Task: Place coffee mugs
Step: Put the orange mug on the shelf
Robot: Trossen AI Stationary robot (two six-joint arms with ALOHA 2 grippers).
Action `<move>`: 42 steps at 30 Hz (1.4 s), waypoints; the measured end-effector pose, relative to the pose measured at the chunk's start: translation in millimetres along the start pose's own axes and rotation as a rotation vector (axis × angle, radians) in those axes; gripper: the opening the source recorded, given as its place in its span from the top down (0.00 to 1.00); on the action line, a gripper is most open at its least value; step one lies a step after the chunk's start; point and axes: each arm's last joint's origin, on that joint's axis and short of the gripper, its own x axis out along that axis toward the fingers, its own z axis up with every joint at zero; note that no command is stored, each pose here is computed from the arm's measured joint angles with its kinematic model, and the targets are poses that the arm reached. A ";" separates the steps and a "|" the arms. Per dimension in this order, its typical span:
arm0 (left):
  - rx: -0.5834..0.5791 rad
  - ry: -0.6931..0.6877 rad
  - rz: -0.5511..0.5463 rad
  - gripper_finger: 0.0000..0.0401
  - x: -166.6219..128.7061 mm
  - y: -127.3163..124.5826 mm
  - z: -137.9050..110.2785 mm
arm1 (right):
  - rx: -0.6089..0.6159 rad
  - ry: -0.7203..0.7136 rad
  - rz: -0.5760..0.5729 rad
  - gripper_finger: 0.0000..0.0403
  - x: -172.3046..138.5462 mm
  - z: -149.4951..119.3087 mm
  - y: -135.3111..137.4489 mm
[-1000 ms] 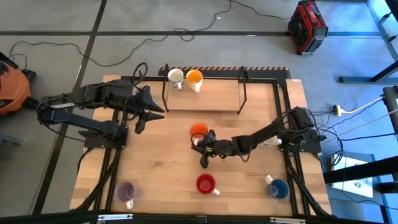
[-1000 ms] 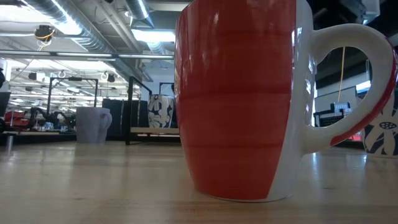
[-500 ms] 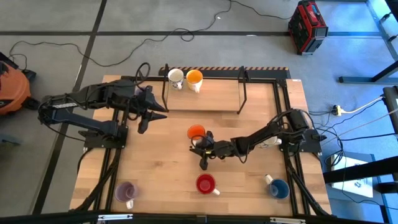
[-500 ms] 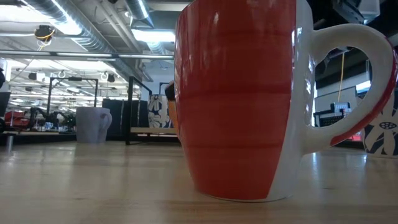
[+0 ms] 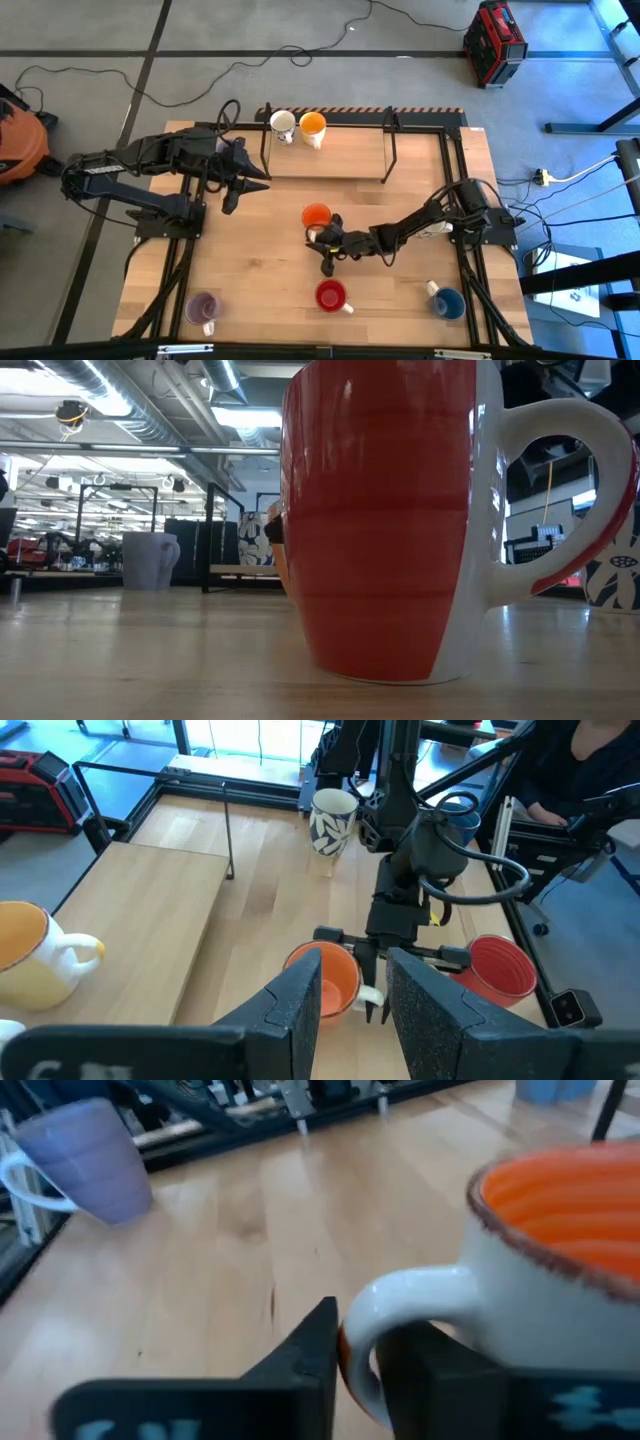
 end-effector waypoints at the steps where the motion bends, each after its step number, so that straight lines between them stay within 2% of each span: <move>1: 0.000 0.000 0.000 0.73 0.0 0.1 0.0 | -0.004 0.006 -0.005 0.83 -0.1 -1.2 -0.1; 8: -0.003 0.000 -0.001 0.73 0.0 0.0 0.0 | -0.008 0.056 -0.034 0.63 -3.4 0.1 -1.8; 13: -0.003 0.001 -0.001 0.73 0.0 0.0 0.0 | -0.002 0.129 -0.081 0.56 -12.9 8.1 -3.5; 22: -0.002 0.000 -0.003 0.73 -0.1 -0.1 0.0 | -0.004 0.235 -0.111 0.55 -25.0 13.0 -5.6; 29: -0.002 0.001 -0.003 0.73 -0.1 -0.1 0.0 | 0.094 0.325 -0.159 0.55 -34.8 10.2 -5.8; 34: -0.005 -0.001 -0.003 0.73 -0.3 -0.1 0.3 | 0.118 0.239 -0.169 0.55 -36.9 22.6 11.7; 42: -0.011 -0.010 0.009 0.73 -0.2 0.2 1.0 | 0.172 0.117 -0.389 0.55 -38.4 27.1 17.7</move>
